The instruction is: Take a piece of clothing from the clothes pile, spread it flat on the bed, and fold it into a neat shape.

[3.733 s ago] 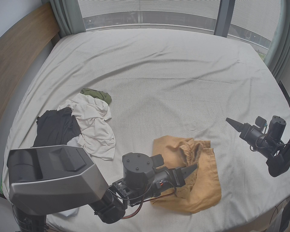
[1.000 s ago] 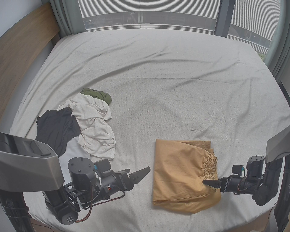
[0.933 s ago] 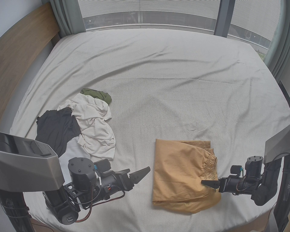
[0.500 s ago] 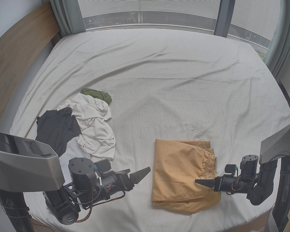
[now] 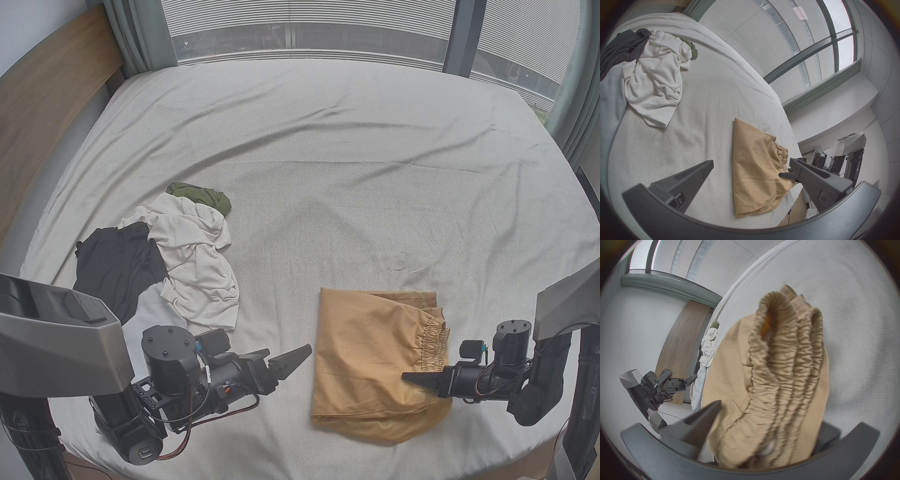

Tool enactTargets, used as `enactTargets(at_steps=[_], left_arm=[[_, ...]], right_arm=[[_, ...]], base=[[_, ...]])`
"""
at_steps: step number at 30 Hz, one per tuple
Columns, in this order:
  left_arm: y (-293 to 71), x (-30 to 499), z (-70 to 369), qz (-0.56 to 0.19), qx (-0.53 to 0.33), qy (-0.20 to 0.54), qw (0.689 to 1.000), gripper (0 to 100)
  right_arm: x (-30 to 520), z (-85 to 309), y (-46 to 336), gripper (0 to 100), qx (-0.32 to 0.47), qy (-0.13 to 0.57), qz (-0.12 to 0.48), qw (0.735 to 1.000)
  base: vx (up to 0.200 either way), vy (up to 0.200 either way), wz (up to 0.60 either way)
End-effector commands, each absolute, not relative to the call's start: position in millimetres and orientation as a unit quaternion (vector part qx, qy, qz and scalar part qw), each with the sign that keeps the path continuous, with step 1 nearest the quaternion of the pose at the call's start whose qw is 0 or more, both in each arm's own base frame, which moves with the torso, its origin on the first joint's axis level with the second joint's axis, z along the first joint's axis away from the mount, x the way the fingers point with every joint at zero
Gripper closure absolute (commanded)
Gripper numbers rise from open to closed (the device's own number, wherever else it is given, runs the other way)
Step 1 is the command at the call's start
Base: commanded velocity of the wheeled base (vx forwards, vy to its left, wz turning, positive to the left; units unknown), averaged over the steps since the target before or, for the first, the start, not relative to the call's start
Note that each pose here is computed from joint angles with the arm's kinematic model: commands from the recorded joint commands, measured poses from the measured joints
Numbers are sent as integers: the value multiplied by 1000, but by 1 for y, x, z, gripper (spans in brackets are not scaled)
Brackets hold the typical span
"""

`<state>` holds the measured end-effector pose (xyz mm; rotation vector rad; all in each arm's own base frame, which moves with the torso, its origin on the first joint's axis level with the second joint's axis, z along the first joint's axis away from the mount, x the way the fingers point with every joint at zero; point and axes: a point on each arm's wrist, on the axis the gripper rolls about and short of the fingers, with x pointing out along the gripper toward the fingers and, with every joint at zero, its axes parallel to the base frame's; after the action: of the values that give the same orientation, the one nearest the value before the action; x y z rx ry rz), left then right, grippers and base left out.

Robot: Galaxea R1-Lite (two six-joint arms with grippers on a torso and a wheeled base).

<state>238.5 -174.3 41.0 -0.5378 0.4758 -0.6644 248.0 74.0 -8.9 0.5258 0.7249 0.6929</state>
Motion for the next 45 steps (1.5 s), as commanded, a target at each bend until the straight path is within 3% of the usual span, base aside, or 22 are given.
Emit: enactTargets(at_steps=[1, 28, 45], left_arm=[[-175, 239, 42, -319, -259, 226, 883, 0], [-173, 239, 51, -322, -265, 211, 884, 0], [-172, 238, 56, -325, -268, 205, 884, 0]], right_arm=[[244, 5, 81, 100, 247, 329, 350, 842], [246, 110, 110, 100, 280, 165, 462, 825], [269, 138, 119, 100, 277, 99, 483, 824]], base=[[0, 0, 0], [0, 0, 0], [0, 0, 0]])
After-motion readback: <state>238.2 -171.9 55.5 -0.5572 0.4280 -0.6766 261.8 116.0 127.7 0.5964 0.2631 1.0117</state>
